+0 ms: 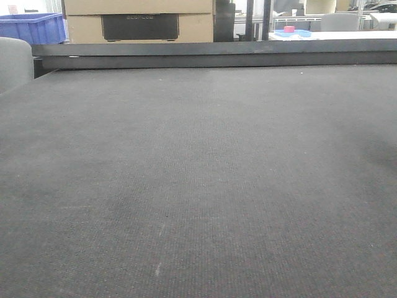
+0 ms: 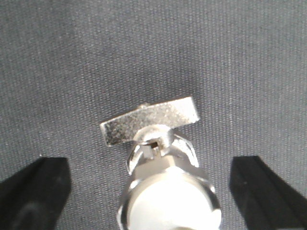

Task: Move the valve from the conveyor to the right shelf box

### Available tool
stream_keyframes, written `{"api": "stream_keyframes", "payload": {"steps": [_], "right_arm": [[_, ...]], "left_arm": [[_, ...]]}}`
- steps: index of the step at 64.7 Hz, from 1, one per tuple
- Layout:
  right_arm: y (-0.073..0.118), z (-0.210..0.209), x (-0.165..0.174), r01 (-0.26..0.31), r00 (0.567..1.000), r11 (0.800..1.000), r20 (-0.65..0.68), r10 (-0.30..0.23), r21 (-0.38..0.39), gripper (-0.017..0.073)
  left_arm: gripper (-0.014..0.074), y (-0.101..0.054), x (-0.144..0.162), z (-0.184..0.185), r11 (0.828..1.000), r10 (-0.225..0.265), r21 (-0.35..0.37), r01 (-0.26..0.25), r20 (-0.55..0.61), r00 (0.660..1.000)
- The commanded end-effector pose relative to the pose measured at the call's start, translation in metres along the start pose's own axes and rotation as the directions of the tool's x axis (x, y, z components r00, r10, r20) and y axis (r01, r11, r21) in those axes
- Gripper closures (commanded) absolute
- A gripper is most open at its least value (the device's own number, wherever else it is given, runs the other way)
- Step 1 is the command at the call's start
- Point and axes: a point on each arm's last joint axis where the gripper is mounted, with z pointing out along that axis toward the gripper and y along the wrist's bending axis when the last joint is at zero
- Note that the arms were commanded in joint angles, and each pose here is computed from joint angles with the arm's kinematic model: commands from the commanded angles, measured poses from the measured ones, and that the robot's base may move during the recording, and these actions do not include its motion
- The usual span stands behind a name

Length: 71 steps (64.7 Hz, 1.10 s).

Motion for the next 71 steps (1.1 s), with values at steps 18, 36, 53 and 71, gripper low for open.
{"api": "stream_keyframes", "payload": {"steps": [18, 36, 53, 71], "right_arm": [[-0.001, -0.006, -0.005, 0.013, 0.997, 1.000, 0.078, -0.014, 0.018, 0.0713], [-0.006, 0.001, -0.014, 0.027, 0.991, 0.998, 0.126, -0.034, 0.057, 0.0713], [-0.016, 0.021, -0.023, 0.000, 0.991, 0.997, 0.133, -0.010, 0.080, 0.0713], [-0.017, 0.020, -0.025, -0.001, 0.988, 0.997, 0.156, -0.012, 0.082, 0.0713]], "left_arm": [[0.0705, -0.016, 0.002, -0.012, 0.992, -0.052, 0.117, 0.051, 0.007, 0.999], [0.0705, -0.064, 0.003, -0.069, 0.999, 0.041, -0.002, -0.041, 0.188, 0.981], [0.0705, -0.099, 0.027, -0.135, 0.996, 0.083, -0.004, -0.090, 0.426, 0.901], [0.0705, -0.103, 0.084, -0.185, 0.997, 0.072, -0.019, -0.080, 0.666, 0.743]]}}
